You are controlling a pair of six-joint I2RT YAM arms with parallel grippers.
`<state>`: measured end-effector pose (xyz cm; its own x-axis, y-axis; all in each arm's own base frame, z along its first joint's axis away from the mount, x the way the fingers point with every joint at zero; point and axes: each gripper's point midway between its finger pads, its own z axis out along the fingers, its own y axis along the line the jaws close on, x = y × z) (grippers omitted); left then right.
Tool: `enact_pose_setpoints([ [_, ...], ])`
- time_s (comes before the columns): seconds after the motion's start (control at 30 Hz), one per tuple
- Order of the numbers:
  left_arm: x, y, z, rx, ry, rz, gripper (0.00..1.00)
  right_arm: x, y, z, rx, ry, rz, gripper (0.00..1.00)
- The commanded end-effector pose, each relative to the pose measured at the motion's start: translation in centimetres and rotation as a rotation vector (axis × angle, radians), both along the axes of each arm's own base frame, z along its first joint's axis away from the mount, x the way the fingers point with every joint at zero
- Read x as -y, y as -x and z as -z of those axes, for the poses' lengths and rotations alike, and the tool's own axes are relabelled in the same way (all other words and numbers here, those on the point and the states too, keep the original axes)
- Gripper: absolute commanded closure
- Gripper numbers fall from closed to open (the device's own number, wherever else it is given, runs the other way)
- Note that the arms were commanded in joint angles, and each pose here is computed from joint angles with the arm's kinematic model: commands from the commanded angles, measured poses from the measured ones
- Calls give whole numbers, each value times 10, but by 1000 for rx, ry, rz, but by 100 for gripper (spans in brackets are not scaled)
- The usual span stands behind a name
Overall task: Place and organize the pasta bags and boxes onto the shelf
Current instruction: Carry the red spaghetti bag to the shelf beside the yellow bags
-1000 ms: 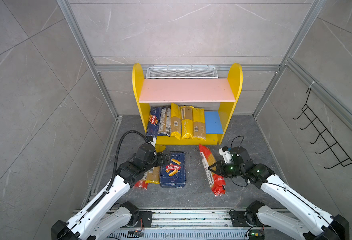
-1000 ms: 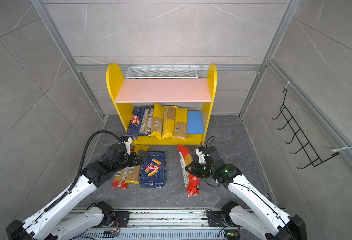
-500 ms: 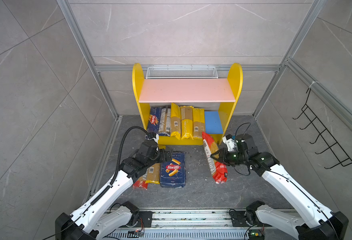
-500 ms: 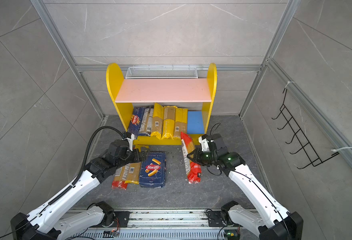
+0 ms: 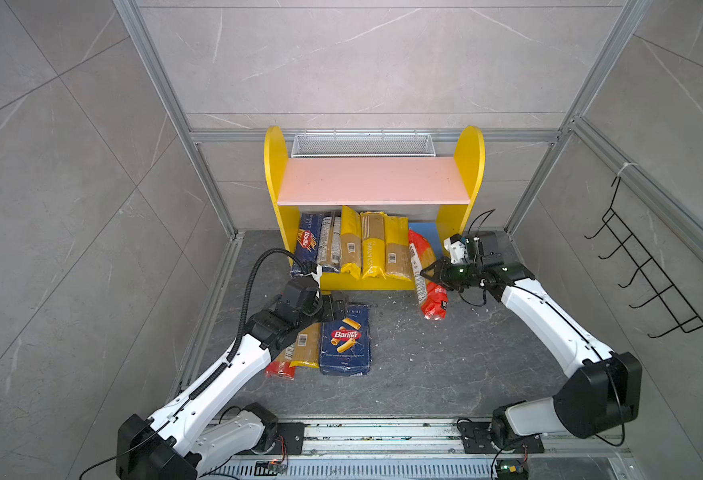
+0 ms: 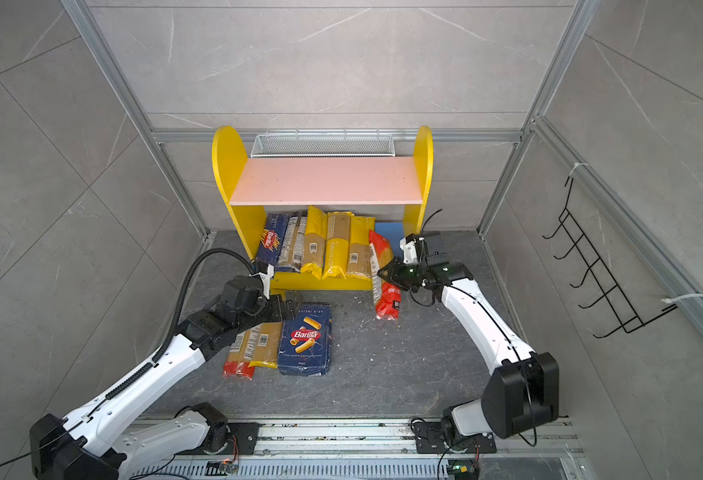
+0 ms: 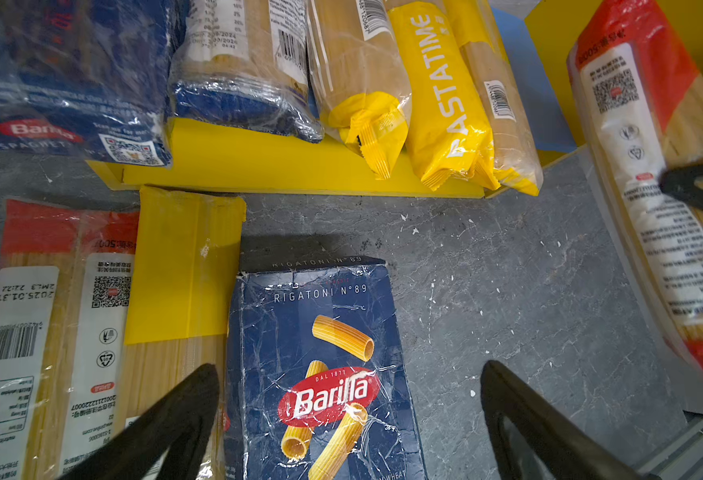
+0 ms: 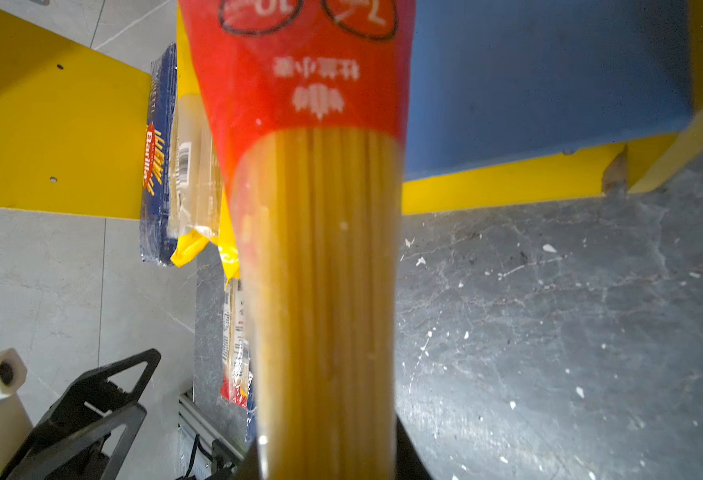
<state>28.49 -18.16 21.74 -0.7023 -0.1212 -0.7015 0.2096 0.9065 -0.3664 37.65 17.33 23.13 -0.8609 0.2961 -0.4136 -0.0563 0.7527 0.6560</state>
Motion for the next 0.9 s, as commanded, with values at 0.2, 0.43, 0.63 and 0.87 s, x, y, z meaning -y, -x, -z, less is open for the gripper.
enact_pose_setpoints([
  [0.2,3,-10,-22,74,7,14,0,3,-78,-63,278,8,-17,80],
  [0.43,4,-12,-19,71,-2,17,0,5,-101,-53,297,60,-8,80],
  [0.63,5,-13,-16,68,-6,21,0,9,-111,-37,287,106,7,80],
  [0.87,5,-14,-13,66,-5,18,0,13,-122,-23,268,172,10,80],
])
